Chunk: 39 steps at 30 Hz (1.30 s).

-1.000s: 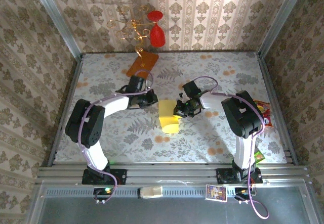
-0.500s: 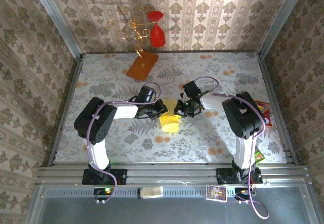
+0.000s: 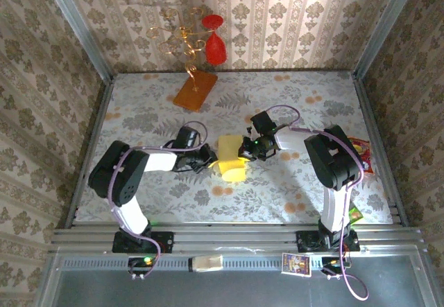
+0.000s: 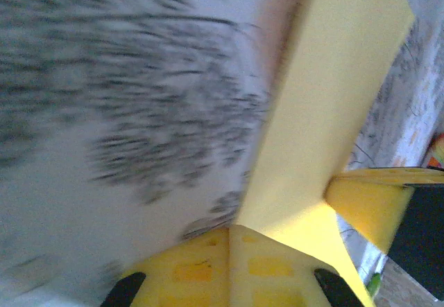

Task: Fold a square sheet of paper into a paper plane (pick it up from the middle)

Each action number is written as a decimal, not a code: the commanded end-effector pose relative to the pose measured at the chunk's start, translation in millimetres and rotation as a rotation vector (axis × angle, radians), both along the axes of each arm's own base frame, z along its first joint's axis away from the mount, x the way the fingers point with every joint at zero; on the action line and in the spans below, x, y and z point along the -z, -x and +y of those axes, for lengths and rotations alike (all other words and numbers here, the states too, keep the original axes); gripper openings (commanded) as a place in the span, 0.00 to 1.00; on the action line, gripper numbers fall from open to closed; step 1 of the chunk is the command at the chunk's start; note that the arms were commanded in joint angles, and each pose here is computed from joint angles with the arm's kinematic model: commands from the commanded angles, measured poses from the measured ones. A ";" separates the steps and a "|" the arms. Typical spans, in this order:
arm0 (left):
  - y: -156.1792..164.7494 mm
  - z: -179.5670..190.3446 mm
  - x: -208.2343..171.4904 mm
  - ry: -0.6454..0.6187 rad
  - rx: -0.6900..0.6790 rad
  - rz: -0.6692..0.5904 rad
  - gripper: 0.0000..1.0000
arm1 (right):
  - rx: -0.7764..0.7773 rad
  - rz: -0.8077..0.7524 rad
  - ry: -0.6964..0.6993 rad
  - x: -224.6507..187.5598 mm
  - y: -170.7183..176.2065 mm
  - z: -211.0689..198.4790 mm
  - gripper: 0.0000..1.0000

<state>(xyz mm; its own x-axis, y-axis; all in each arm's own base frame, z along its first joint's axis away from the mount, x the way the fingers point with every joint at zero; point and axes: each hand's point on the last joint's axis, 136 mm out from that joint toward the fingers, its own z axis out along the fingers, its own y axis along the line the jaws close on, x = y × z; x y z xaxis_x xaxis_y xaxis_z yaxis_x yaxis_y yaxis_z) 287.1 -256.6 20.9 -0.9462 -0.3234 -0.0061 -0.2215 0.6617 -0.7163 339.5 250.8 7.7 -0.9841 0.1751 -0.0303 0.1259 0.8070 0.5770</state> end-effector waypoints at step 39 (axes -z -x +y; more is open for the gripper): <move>-41.8 -47.1 -27.2 0.016 0.089 -0.110 0.00 | 0.250 0.147 0.281 76.7 15.5 -73.4 0.05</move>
